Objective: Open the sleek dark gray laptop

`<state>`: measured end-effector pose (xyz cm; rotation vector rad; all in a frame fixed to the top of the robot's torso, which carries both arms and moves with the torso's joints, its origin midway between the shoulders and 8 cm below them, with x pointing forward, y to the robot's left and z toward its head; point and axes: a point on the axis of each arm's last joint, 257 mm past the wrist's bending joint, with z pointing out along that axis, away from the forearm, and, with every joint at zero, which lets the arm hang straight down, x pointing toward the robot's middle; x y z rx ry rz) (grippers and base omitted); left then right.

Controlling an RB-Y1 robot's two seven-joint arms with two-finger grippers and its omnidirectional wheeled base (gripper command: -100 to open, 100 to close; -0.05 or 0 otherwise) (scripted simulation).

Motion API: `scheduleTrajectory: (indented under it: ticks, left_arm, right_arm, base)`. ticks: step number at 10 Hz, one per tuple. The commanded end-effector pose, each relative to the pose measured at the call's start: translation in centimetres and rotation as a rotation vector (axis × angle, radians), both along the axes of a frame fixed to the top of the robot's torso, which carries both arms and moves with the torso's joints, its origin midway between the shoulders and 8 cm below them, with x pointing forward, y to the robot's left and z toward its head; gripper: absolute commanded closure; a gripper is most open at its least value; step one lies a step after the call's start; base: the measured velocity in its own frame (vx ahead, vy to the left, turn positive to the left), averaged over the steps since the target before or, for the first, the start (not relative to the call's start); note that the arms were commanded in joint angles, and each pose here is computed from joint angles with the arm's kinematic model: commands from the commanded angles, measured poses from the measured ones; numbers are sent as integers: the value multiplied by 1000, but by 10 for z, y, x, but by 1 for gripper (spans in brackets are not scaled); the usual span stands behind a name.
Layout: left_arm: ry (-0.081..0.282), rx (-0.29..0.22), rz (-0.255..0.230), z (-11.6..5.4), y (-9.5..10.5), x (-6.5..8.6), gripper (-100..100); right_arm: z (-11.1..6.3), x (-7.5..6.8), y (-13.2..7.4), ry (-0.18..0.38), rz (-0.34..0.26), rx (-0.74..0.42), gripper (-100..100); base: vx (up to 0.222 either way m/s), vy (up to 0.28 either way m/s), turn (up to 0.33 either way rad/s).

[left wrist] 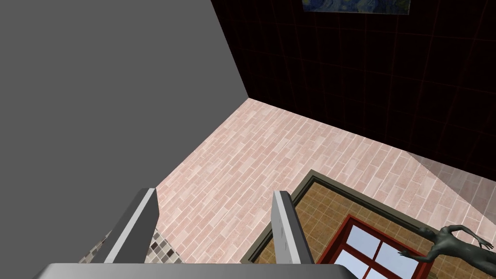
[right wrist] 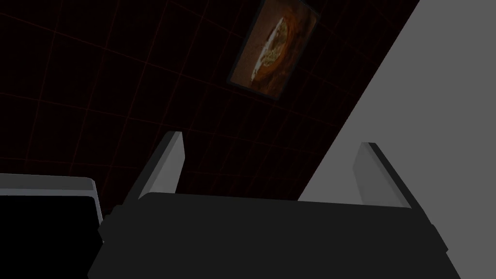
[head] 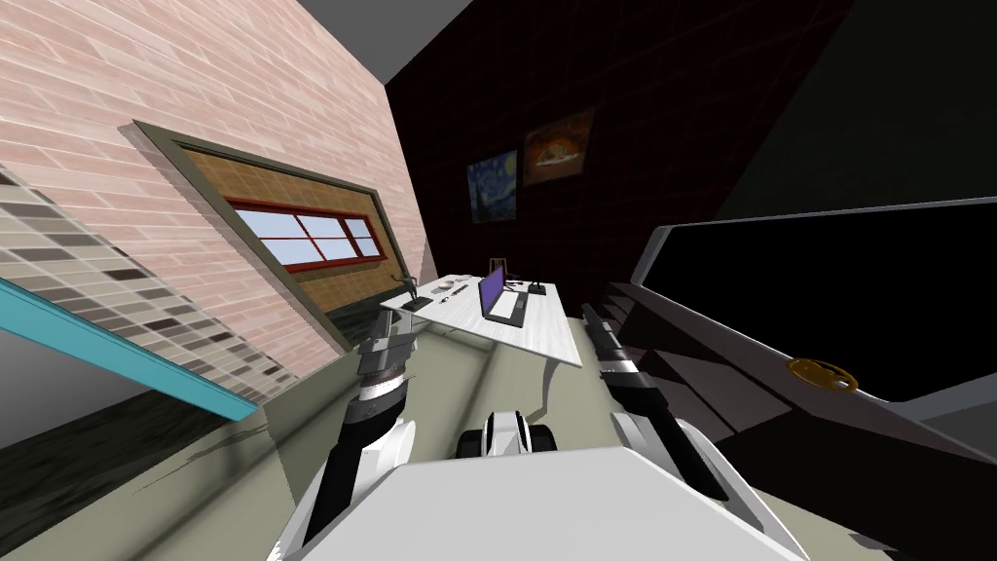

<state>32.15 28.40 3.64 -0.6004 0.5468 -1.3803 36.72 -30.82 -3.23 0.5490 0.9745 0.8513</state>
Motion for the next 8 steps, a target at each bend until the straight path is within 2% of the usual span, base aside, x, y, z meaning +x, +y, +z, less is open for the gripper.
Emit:
scheduleTrajectory:
  ticks: [1,8]
  left_arm:
    - [0,0,0,0,0,0,0]
    - [0,0,0,0,0,0,0]
  right_arm:
    - [-16,4,-12,73,-42,-121,-100]
    - [-55,5,-68,284,-198,-523,-100]
  base:
    - [44,186,-1]
    - [73,214,-7]
